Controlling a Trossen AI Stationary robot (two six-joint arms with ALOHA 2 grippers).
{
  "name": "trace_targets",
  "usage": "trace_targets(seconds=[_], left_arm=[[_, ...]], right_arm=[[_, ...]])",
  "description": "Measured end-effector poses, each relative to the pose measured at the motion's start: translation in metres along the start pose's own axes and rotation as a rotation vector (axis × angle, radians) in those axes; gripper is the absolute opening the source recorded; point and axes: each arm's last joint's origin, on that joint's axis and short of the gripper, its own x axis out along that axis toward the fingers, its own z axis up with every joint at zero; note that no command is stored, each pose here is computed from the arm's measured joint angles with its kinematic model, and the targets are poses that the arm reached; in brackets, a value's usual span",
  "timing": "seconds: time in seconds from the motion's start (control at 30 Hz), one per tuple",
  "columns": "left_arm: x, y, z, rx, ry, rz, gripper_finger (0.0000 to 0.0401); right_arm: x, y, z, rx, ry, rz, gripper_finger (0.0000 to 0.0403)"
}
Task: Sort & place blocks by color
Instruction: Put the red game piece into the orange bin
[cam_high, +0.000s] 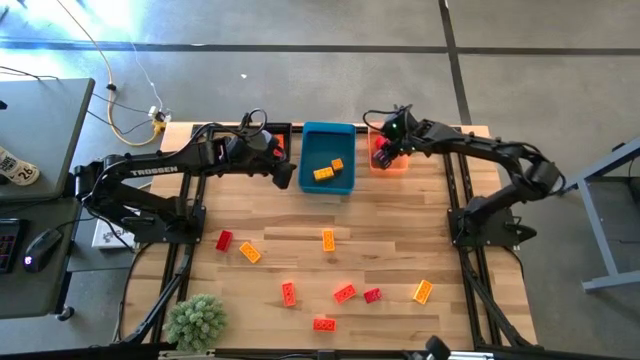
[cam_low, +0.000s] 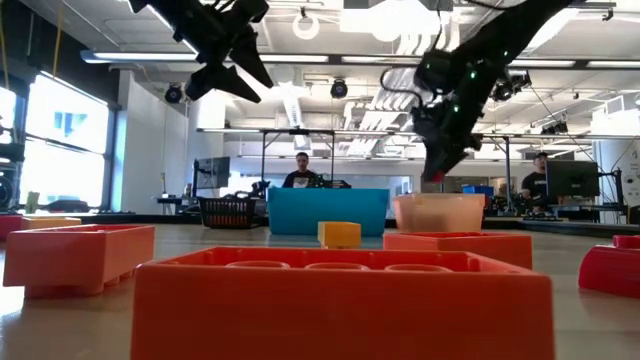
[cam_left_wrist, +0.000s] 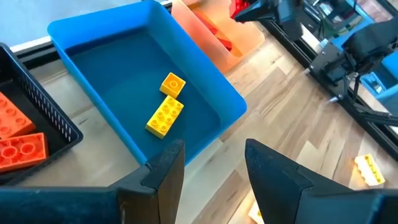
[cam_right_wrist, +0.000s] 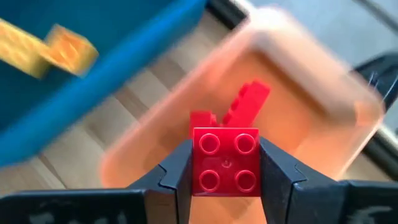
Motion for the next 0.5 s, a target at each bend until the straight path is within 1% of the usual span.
trace_targets(seconds=[0.17, 0.3, 0.43, 0.5], left_arm=[[0.0, 0.001, 0.0, -0.044, -0.001, 0.016, 0.0158], [0.0, 0.001, -0.001, -0.032, 0.003, 0.013, 0.0158], [0.0, 0.001, -0.001, -0.04, 0.012, 0.003, 0.0158], [0.0, 0.001, -0.001, -0.068, 0.014, 0.006, 0.0158]], right_arm=[[0.019, -0.004, -0.007, -0.006, 0.102, 0.01, 0.0112], [0.027, -0.004, -0.01, -0.041, 0.14, 0.023, 0.0112], [0.031, -0.003, -0.012, -0.042, 0.165, 0.023, 0.0112], [0.031, -0.004, -0.013, -0.043, 0.173, 0.018, 0.0126]])
